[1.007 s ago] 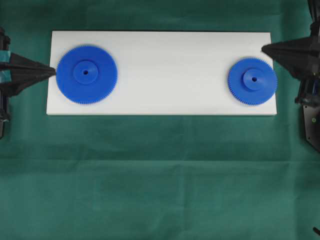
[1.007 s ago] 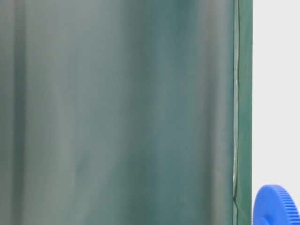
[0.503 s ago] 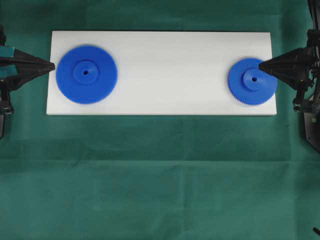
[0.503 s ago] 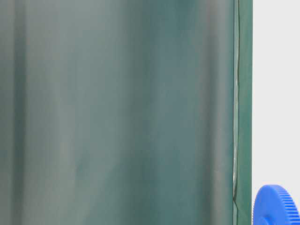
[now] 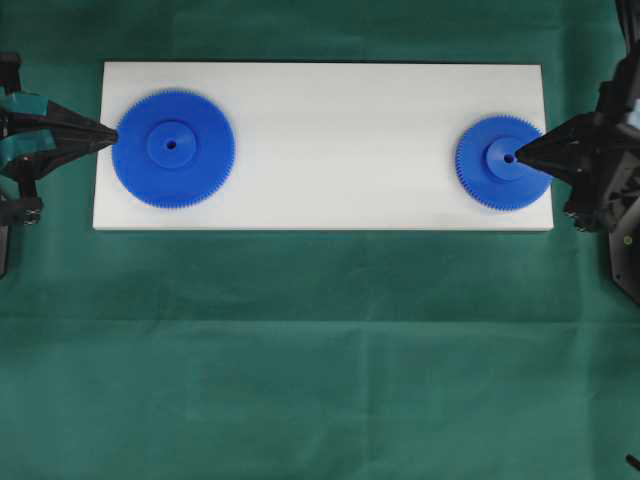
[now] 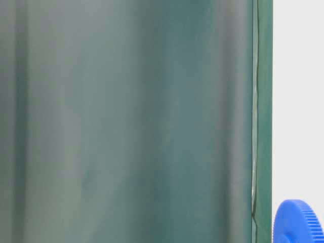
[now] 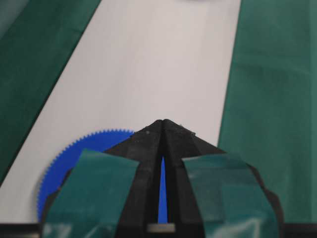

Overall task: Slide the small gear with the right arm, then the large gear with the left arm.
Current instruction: 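Lower the right gripper tip onto the center hub of the small blue gear, then slide the small blue gear leftward with the right gripper toward the large gear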

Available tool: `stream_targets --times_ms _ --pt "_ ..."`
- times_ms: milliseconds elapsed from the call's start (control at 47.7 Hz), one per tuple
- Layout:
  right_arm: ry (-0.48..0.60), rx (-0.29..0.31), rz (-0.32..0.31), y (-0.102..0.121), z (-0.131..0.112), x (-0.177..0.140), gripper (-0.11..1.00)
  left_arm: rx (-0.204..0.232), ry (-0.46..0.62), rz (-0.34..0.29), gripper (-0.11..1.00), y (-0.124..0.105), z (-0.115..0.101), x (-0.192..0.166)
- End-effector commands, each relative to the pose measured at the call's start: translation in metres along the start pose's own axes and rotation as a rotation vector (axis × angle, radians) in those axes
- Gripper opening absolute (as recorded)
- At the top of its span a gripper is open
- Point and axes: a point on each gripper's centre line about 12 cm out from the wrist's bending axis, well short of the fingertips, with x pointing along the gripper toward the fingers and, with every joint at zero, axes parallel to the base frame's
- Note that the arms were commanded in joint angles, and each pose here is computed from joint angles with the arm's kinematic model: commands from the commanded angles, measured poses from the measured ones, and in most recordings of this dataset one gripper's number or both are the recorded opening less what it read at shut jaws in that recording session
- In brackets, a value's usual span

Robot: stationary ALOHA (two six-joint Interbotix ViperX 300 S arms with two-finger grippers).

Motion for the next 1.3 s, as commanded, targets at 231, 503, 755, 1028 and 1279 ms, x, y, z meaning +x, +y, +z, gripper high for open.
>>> stream_targets --times_ms 231,503,755,1028,1279 --pt "0.115 0.071 -0.106 -0.02 -0.015 0.028 0.5 -0.013 -0.028 0.007 0.0 0.002 0.0 0.002" --pt "0.142 0.065 -0.119 -0.025 -0.024 0.04 0.5 -0.037 -0.029 0.007 0.0 0.002 -0.006 0.003" --pt "0.108 0.083 -0.137 -0.035 -0.03 0.045 0.5 -0.043 -0.026 0.0 0.0 0.0 -0.008 0.003" --pt "0.1 0.084 -0.132 -0.036 -0.032 0.05 0.5 -0.042 -0.041 -0.005 0.0 -0.001 -0.007 0.003" --pt "0.112 0.085 -0.131 -0.037 -0.034 0.057 0.5 -0.043 -0.038 -0.005 0.0 -0.001 -0.008 0.003"
